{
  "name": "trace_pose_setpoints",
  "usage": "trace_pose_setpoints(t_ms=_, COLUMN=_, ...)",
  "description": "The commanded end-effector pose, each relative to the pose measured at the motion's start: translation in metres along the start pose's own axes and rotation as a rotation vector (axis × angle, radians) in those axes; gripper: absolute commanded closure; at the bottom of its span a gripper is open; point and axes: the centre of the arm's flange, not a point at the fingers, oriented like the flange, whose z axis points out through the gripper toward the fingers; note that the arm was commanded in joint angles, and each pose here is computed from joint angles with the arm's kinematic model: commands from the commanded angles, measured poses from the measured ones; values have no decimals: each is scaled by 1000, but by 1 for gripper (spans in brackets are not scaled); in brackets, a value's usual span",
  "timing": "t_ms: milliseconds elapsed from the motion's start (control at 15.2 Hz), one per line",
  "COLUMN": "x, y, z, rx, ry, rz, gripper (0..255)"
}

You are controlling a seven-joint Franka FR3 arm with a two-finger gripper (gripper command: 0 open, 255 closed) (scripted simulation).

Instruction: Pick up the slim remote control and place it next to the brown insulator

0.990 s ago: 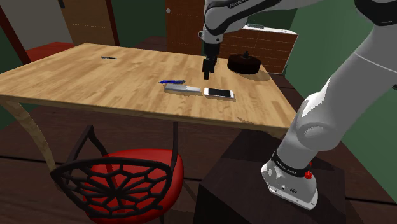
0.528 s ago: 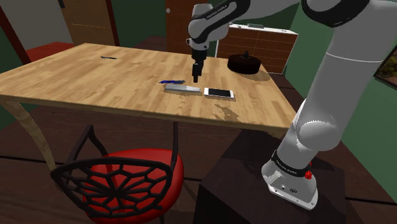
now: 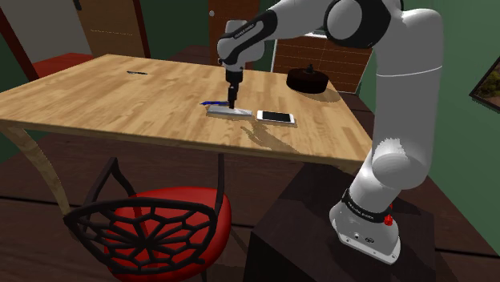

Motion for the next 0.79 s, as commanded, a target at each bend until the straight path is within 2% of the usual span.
trace_pose_setpoints(t_ms=0, x=7, y=3, z=8, rx=1, ry=3, rz=-12, gripper=0)
trace_pose_setpoints(t_ms=396, x=7, y=3, z=43, rx=1, ry=3, rz=-12, gripper=0)
trace_pose_setpoints(t_ms=726, x=7, y=3, z=43, rx=1, ry=3, rz=-12, gripper=0)
